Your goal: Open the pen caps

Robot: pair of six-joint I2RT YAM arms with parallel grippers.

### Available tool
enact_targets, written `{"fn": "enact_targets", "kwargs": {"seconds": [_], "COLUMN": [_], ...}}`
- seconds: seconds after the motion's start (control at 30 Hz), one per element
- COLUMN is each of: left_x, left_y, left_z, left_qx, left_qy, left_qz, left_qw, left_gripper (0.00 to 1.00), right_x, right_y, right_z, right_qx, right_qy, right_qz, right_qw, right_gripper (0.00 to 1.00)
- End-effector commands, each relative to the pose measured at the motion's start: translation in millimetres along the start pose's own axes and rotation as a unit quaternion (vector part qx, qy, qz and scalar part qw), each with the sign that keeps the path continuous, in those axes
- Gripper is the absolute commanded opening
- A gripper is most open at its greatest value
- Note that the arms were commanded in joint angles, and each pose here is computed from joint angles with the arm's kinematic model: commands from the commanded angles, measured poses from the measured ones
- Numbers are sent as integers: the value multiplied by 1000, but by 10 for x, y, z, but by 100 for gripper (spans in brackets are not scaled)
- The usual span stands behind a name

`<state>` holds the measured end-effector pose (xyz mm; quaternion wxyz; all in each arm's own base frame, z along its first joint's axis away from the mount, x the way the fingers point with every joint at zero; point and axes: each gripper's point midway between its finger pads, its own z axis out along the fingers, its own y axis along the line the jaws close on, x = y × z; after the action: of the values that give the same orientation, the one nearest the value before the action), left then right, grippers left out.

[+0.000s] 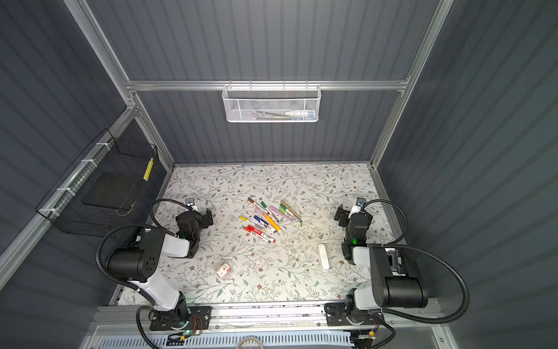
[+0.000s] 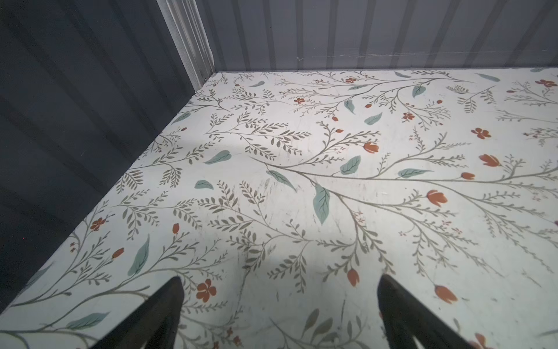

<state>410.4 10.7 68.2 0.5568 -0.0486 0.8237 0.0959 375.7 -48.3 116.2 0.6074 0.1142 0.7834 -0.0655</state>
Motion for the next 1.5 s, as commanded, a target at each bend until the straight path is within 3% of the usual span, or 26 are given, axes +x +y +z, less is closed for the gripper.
{"fn": "enact_targets", "kwargs": {"seconds": [0.0, 0.47, 0.57, 0.63, 0.77, 1.47], "left_x": [-17, -17, -17, -18, -16, -22], "left_y": [43, 40, 40, 43, 44, 16], "left_z": [19, 18, 18, 19, 18, 25], "left_qx": [-10, -9, -10, -10, -10, -6], "left_qy": [-2, -2, -2, -2, -2, -2], "left_qz": [-8, -8, -8, -8, -8, 0], "left_qw": [1000, 1000, 1000, 1000, 1000, 1000], "left_gripper": [100, 100, 100, 100, 100, 100], "right_x": [-35, -36, -13, -4, -53, -41], "right_y": [-10, 1, 350, 423, -40, -36], "right_z": [11, 10, -17, -76, 6, 17], "right_qx": [2, -1, -99, -125, 11, 10], "right_qy": [-7, -7, -2, -7, -11, -7], "right_qz": [3, 2, -40, -48, 9, 6], "right_qw": [1000, 1000, 994, 991, 1000, 1000], "right_gripper": [99, 99, 99, 99, 99, 99]}}
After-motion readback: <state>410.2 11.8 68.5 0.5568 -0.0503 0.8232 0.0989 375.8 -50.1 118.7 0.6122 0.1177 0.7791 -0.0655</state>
